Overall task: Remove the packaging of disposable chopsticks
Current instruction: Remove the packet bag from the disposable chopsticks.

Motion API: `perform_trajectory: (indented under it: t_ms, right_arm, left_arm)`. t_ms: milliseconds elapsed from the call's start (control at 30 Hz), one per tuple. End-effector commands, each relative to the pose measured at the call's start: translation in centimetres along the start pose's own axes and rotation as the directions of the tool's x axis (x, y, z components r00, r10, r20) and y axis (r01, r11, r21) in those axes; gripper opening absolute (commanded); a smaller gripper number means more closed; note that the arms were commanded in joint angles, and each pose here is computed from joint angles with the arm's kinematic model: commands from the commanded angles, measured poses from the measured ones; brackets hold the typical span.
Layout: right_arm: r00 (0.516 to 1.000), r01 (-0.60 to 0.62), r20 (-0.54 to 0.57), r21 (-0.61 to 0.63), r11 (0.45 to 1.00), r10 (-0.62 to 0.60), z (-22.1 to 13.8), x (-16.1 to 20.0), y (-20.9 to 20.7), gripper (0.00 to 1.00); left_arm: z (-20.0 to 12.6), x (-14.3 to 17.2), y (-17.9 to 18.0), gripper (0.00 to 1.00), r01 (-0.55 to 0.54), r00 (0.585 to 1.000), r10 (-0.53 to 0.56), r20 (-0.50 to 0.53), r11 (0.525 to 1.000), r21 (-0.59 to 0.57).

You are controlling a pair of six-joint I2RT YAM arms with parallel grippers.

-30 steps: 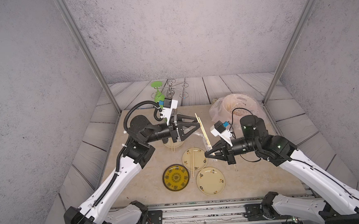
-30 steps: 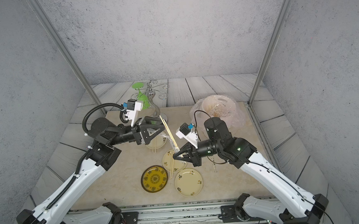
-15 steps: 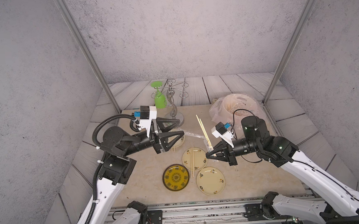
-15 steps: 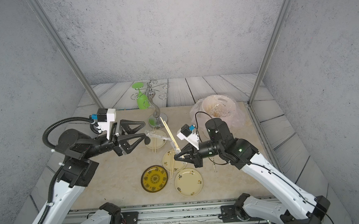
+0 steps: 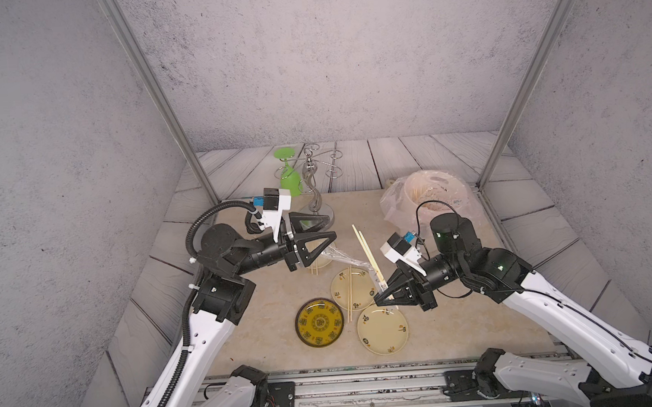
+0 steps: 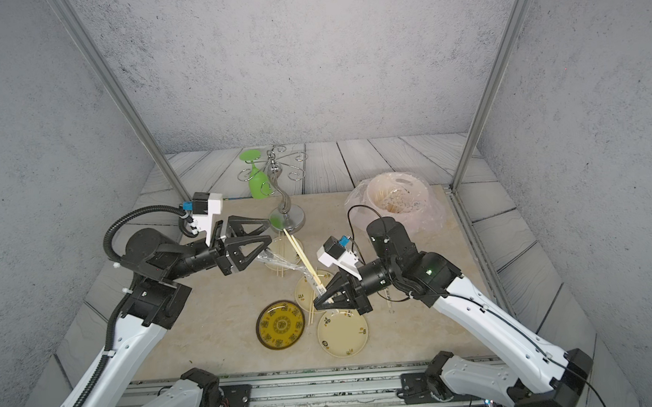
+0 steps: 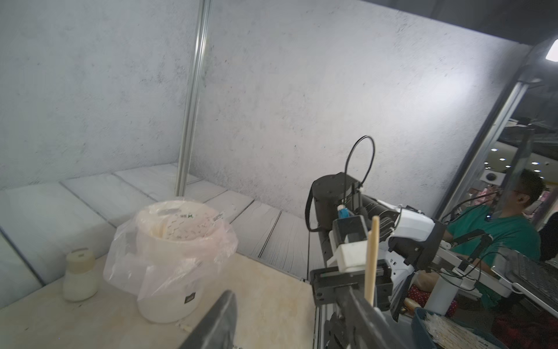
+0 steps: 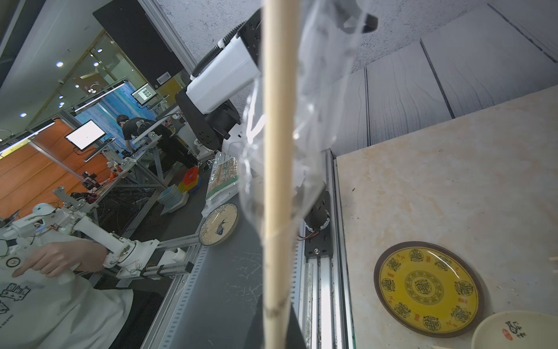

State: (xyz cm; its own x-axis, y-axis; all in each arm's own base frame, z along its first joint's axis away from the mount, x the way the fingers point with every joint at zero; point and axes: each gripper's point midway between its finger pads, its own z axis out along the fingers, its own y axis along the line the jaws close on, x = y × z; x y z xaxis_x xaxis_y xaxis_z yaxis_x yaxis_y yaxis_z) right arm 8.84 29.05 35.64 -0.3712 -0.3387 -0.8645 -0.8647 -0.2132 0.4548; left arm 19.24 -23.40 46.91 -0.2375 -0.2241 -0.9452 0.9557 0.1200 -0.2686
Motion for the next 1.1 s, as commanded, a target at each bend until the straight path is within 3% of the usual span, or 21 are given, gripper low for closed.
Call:
perform_trajectory:
  t_ms: [0, 200, 333, 467, 767, 933, 1067]
  right_arm:
    - [1.000, 0.009, -0.002, -0.061, 0.998, -0.009, 0.4, 0.0, 0.6, 0.00]
    - [1.000, 0.023, -0.014, -0.115, 0.993, -0.024, 1.0, -0.2, 1.8, 0.00]
    - [1.000, 0.019, -0.023, -0.121, 0.992, -0.022, 1.2, 0.0, 2.1, 0.00]
    - [1.000, 0.019, -0.022, -0.090, 0.996, -0.021, 1.6, 0.0, 1.4, 0.00]
    - [1.000, 0.016, 0.002, 0.017, 1.000, -0.016, 2.3, -1.1, -0.9, 0.00]
    - [1.000, -0.004, -0.015, 0.015, 1.000, 0.004, 3.0, -1.2, -1.4, 0.00]
    - [1.000, 0.001, 0.020, 0.075, 0.997, -0.002, 3.0, -2.0, -2.3, 0.00]
  left_arm:
    - [0.3, -0.2, -1.5, 0.61, 0.012, 1.000, -0.014, 0.011, 0.991, 0.134]
    - [0.0, 0.5, -2.5, 0.61, -0.038, 0.999, 0.040, -0.016, 0.990, 0.139]
    - [0.3, 0.7, -2.6, 0.61, -0.009, 0.999, 0.014, -0.029, 0.986, 0.164]
    - [1.3, 1.7, -4.0, 0.61, 0.029, 0.997, -0.012, -0.070, 0.966, 0.257]
    - [2.3, 3.5, -6.0, 0.61, 0.044, 0.993, -0.007, -0.117, 0.946, 0.320]
    - [2.7, 3.8, -5.8, 0.57, 0.067, 0.991, -0.027, -0.128, 0.945, 0.320]
    - [2.6, 3.9, -6.2, 0.41, 0.060, 0.992, -0.019, -0.127, 0.944, 0.326]
